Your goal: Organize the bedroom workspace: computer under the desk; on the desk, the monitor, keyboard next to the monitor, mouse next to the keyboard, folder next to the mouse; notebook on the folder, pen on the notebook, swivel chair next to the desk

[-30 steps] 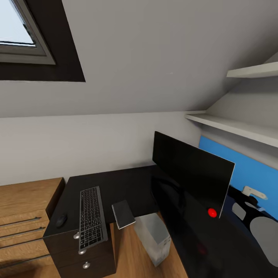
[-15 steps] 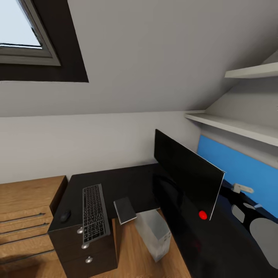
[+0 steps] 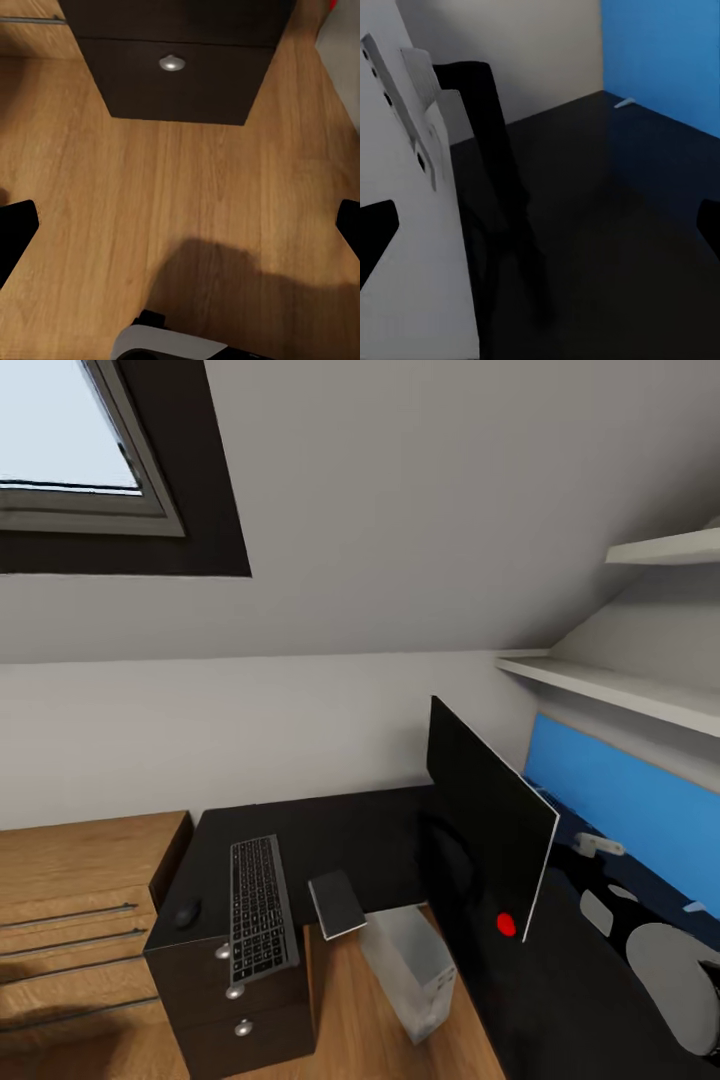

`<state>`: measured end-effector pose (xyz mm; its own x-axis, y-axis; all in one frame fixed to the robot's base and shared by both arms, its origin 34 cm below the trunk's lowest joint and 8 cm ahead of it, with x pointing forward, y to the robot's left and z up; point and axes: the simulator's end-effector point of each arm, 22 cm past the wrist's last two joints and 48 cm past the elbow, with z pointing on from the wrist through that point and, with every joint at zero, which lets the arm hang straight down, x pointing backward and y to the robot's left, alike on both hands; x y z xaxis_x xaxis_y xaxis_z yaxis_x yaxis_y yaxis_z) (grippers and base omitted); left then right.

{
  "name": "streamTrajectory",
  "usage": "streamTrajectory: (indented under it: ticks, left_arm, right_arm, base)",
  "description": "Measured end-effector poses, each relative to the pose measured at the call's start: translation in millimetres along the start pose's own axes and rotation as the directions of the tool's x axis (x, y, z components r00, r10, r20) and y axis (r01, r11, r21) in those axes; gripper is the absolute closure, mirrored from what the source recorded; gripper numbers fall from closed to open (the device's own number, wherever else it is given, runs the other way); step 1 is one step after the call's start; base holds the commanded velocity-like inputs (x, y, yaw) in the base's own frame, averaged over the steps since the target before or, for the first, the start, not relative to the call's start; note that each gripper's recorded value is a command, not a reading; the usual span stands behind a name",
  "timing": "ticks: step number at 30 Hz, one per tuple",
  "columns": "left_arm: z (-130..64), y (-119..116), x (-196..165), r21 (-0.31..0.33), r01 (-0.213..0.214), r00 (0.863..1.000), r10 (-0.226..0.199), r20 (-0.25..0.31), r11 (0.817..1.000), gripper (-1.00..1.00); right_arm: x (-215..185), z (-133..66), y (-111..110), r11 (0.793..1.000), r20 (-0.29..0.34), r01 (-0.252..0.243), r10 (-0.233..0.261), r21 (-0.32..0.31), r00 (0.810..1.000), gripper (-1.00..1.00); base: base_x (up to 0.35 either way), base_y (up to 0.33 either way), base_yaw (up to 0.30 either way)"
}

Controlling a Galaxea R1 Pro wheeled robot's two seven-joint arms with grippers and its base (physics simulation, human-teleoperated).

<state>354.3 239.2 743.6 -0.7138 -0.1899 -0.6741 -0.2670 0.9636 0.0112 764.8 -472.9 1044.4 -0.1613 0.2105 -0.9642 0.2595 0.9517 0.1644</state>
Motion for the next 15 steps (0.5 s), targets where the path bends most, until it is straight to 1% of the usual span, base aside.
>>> streamTrajectory:
  ticks: [4, 6, 8, 11, 15]
  left_arm:
    - [-0.1, 0, -1, 0.001, 0.001, 1.0, -0.001, 0.003, 1.0, -1.0]
    - [0.0, 0, -2, 0.001, 0.001, 1.0, -0.001, 0.005, 1.0, -1.0]
    - [-0.1, 0, -2, 0.0, 0.001, 1.0, -0.001, 0.006, 1.0, -1.0]
    - [-0.1, 0, -3, 0.001, 0.002, 1.0, -0.002, 0.007, 1.0, -1.0]
    - [-0.2, 0, -3, 0.001, 0.002, 1.0, -0.002, 0.008, 1.0, -1.0]
  right_arm:
    - [2, -0.3, 12, 1.0, -0.002, -0.001, 0.001, -0.016, 1.0, -1.0]
    - [7, -0.4, 28, 0.999, -0.009, 0.004, -0.005, -0.037, 1.0, -1.0]
    - [10, -0.7, 37, 0.999, -0.013, 0.007, -0.008, -0.051, 1.0, -1.0]
    - [12, -1.0, 47, 0.998, -0.016, 0.008, -0.009, -0.064, 1.0, -1.0]
    - [14, -1.6, 52, 0.998, -0.018, -0.002, 0.0, -0.067, 1.0, -1.0]
  base:
    - [0.0, 0.0, 0.235]
    - [0.0, 0.0, 0.248]
    - [0.0, 0.0, 0.258]
    - [0.0, 0.0, 0.263]
    - [0.0, 0.0, 0.269]
